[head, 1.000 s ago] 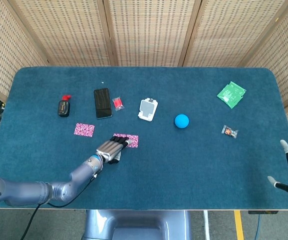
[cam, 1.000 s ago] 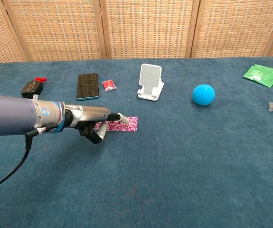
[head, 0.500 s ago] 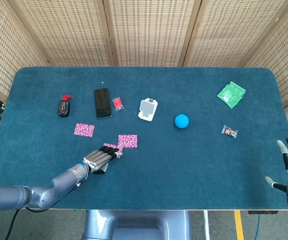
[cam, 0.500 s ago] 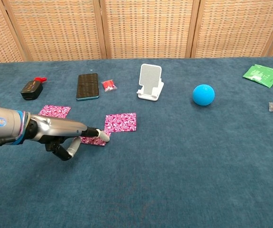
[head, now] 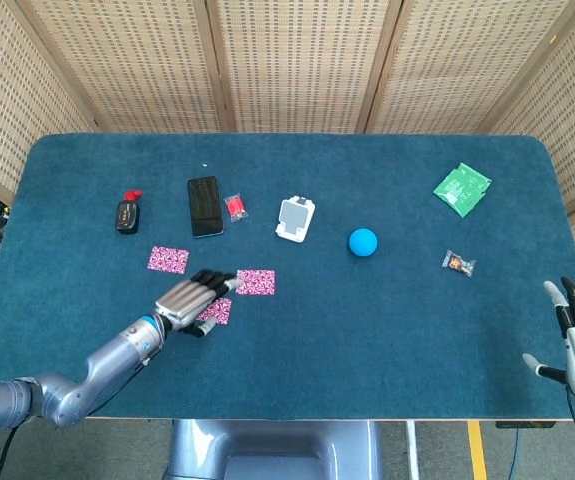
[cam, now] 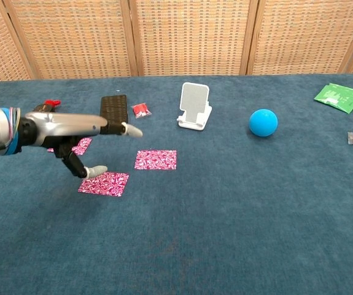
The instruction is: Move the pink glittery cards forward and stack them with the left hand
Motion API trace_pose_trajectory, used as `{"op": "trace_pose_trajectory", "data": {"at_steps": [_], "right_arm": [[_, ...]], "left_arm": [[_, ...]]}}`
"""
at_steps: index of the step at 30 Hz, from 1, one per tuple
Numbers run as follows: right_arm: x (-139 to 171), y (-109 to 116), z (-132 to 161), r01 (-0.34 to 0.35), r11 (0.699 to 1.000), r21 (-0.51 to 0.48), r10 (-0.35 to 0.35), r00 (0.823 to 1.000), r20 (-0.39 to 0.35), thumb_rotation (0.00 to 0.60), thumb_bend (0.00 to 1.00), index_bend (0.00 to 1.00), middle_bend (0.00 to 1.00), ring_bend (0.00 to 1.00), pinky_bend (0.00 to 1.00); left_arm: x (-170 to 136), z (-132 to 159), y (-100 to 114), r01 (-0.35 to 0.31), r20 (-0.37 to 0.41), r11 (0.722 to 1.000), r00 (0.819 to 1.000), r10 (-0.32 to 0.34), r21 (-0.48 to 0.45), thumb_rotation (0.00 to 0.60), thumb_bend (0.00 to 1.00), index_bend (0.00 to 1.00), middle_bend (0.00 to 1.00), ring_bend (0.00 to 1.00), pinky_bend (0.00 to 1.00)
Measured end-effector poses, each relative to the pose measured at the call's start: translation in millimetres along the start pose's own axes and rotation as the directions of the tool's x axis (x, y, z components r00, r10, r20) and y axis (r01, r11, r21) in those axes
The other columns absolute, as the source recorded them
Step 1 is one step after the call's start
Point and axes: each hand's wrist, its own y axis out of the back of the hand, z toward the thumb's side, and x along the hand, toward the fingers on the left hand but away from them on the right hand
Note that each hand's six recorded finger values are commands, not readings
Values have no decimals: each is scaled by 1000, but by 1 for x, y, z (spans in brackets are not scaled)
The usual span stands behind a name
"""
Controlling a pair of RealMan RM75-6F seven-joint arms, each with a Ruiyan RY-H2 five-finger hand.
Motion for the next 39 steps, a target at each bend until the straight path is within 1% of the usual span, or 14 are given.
{"op": "trace_pose_trajectory", "data": {"at_steps": [2,4,6,8,13,17,22,27,35,39], "right_arm": [[0,0,0,0,1000,1,0,1000,1,600,0,0,0,0,0],[-1,0,-1,2,1000,2,-2,1000,5,600,0,0,0,0,0],[-1,0,-3,4,1000,2,-4,1000,13,600,0,0,0,0,0],[-2,1,-5,5,1000,1,-5,1000,19,600,0,0,0,0,0],[-4,1,-9,3,1000,3,-3,1000,31,600,0,0,0,0,0],[-4,1,-9,2,1000,2,-2,1000,29,600,0,0,0,0,0],[-3,1,-7,5,1000,-3,-5,1000,18,600,0,0,0,0,0],[-4,2,-8,8,1000,-9,-8,1000,19,600,0,0,0,0,0],[-5,3,-10,11,1000,-16,-10,1000,17,600,0,0,0,0,0],[-6,3,-10,6,1000,-15,-6,1000,19,600,0,0,0,0,0]], "left_arm": [[6,1,7,-20,-7,1000,1000,20,-2,600,85,63,0,0,0],[13,2,13,-35,-26,999,999,34,-9,600,86,171,0,0,0],[22,4,18,-47,-49,999,998,46,-15,600,88,203,0,0,0],[32,7,22,-56,-81,998,995,54,-22,600,91,213,0,0,0],[57,15,25,-61,-161,998,985,55,-33,600,101,256,0,0,0],[75,21,24,-64,-205,997,977,57,-32,600,118,258,0,0,0],[89,22,21,-70,-236,997,970,57,-46,600,210,259,0,0,0],[98,21,16,-51,-255,998,966,38,-46,600,289,251,0,0,0],[106,27,10,-33,-252,997,968,15,-69,600,290,255,0,0,0],[108,28,6,-25,-251,998,968,8,-63,600,289,270,0,0,0]]}}
